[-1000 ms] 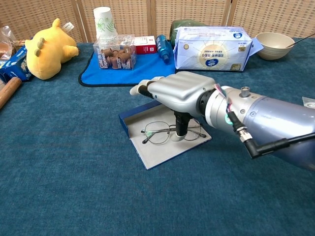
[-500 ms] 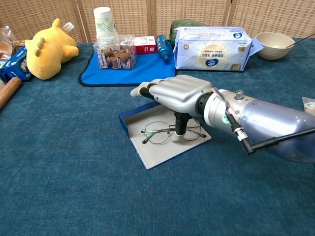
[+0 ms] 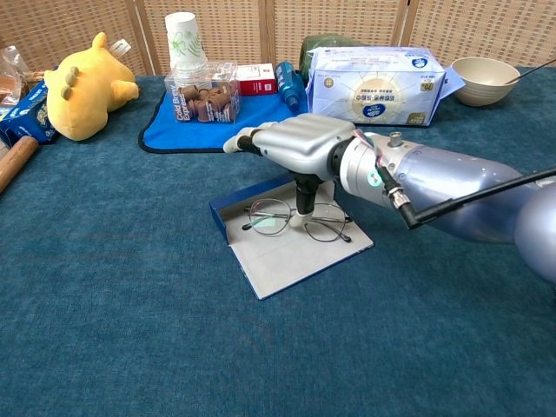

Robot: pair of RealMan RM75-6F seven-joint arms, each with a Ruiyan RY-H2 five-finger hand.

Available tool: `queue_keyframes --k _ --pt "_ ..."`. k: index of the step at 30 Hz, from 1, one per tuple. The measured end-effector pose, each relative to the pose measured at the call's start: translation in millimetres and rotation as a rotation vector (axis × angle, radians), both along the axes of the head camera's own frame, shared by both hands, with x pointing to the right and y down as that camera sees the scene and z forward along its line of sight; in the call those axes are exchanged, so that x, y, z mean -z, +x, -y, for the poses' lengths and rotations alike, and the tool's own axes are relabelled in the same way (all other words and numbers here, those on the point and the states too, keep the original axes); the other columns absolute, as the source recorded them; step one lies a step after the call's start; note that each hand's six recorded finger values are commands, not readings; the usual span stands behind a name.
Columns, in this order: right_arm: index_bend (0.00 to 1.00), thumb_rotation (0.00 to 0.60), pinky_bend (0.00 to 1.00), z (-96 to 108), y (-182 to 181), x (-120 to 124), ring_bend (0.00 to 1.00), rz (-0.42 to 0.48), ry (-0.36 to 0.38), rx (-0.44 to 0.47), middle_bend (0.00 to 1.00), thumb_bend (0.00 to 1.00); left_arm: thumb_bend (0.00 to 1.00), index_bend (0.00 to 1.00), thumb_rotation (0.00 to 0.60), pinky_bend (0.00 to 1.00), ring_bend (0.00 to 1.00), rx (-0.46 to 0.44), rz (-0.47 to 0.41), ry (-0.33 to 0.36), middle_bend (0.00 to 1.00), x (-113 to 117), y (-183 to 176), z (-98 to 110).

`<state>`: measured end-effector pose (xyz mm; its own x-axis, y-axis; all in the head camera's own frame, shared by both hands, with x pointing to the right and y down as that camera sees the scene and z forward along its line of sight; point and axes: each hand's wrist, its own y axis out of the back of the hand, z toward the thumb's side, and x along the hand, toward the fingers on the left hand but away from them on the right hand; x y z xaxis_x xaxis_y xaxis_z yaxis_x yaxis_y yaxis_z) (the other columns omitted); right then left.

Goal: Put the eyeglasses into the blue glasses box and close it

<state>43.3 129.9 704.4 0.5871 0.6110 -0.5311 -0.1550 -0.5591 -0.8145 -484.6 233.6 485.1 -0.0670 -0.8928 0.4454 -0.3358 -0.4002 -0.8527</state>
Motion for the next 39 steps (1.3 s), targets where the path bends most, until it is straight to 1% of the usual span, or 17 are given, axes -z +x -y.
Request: queue_keyframes --k 22,26,32,36,39 --pt "0.0 0.6 0.12 22.3 -13.5 -0.7 0.0 -0.03 0.026 0.035 0.0 0.13 0.29 0.03 0.6 0.0 0.0 0.014 0.009 0.002 0.1 -0.1 -3.7 -2.0" --pt "0.0 0.6 0.12 22.3 -14.2 2.3 0.0 -0.03 0.033 0.043 0.0 0.13 0.29 0.02 0.6 0.0 0.0 0.016 0.007 0.012 0.1 0.2 -3.7 -0.5" --pt "0.0 0.6 0.12 18.0 -10.7 9.7 0.0 -0.023 0.035 0.037 0.0 0.13 0.29 0.02 0.6 0.0 0.0 0.002 -0.004 0.004 0.1 -2.6 0.5 1.8" --pt "0.0 0.6 0.12 12.8 0.0 14.1 0.0 -0.024 0.035 0.017 0.0 0.13 0.29 0.01 0.6 0.0 0.0 -0.007 -0.009 0.004 0.1 -4.2 3.1 3.1" --pt "0.0 0.6 0.12 9.1 10.2 9.3 0.0 -0.042 0.024 0.005 0.0 0.13 0.29 0.02 0.6 0.0 0.0 -0.008 -0.01 0.002 0.1 -4.8 3.7 3.0"
